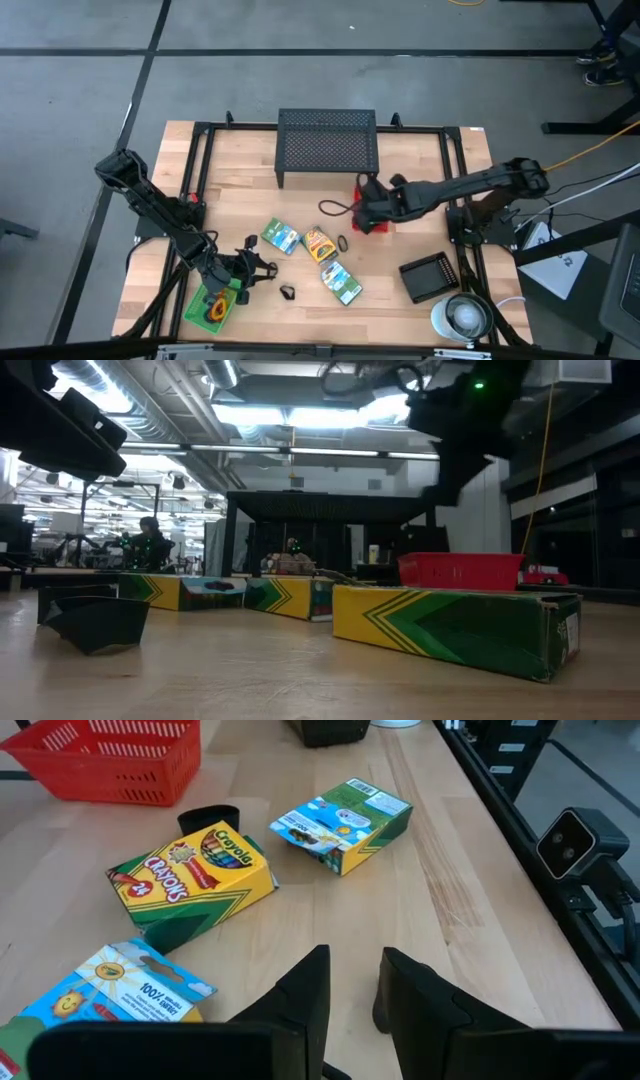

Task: Pick & Place Office Desk Supplies
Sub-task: Put the black rubberband into the red bin

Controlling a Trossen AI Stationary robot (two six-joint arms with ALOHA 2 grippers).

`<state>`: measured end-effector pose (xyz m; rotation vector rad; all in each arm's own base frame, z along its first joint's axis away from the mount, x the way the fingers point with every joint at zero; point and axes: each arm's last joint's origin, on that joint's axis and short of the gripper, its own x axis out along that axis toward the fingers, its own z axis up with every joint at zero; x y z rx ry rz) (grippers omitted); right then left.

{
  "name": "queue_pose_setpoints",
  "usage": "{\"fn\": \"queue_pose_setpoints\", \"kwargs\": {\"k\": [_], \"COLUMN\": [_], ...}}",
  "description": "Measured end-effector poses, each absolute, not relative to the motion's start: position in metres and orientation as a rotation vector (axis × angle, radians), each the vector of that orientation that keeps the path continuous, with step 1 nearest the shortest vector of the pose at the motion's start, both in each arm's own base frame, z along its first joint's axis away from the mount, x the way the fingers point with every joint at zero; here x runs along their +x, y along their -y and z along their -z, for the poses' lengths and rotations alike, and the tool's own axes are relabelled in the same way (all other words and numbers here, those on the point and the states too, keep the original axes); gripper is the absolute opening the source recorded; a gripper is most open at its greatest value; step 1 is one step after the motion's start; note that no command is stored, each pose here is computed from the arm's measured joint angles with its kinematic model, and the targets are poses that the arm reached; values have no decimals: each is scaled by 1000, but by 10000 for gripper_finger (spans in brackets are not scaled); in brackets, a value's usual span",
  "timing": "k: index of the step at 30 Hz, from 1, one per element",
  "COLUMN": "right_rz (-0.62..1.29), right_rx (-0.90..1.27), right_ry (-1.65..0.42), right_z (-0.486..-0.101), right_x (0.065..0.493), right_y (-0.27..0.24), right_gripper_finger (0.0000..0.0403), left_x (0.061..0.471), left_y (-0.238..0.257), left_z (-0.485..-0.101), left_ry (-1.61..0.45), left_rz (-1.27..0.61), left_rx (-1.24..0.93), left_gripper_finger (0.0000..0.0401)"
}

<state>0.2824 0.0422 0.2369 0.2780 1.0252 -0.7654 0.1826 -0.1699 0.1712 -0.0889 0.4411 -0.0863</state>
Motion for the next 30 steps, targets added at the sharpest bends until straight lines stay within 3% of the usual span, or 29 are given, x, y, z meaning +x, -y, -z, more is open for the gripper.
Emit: {"fn": "queue_pose_setpoints", "kwargs": {"k": [9,22,30], "right_rz": [755,759,717], "right_rx": [278,272,289], "right_ry": [-1076,-1122,-1058], "right_z": [-203,-192,-197], "right_x": [282,283,288], "right_y": [-52,-51,-53], "right_gripper_finger": [31,225,279], "left_x": [183,183,183], "left_y": [170,170,170], "left_z": [-171,-171,-171], "left_ry": [-439,-439,-441], "left_rz": [85,84,83], "left_rx": [-98,-107,-104], "left_gripper_finger": [88,88,88]}}
